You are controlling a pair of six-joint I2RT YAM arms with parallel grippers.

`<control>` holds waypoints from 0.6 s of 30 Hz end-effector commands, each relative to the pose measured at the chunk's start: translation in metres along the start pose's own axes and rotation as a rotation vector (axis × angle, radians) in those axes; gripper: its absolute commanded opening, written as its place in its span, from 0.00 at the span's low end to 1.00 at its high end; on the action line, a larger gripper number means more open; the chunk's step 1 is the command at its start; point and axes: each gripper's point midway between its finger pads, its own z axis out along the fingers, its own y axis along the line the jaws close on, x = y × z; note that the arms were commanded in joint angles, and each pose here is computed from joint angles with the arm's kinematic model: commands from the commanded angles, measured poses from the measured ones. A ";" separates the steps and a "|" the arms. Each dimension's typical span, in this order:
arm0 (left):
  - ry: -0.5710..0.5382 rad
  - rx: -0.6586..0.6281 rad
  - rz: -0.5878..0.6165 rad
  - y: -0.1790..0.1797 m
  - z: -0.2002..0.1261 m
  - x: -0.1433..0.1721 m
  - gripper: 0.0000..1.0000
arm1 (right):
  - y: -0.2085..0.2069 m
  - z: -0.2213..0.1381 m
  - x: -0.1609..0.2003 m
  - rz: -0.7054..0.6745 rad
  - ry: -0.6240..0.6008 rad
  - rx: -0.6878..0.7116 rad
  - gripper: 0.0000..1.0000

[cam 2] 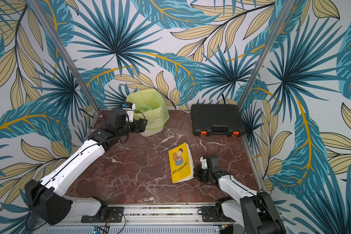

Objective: Peel off the used sticky note
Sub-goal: Close the book at the center of the board.

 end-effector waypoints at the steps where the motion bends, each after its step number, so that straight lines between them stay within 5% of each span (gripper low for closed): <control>1: -0.032 -0.007 0.006 0.002 -0.007 0.000 0.83 | 0.008 -0.016 -0.013 -0.070 -0.062 0.037 0.58; 7: -0.016 -0.082 0.065 0.030 -0.007 0.038 0.88 | 0.012 -0.051 -0.049 -0.097 -0.196 0.104 0.83; 18: -0.069 -0.376 0.150 0.124 -0.002 0.089 1.00 | 0.041 -0.124 -0.182 -0.401 -0.692 0.367 0.99</control>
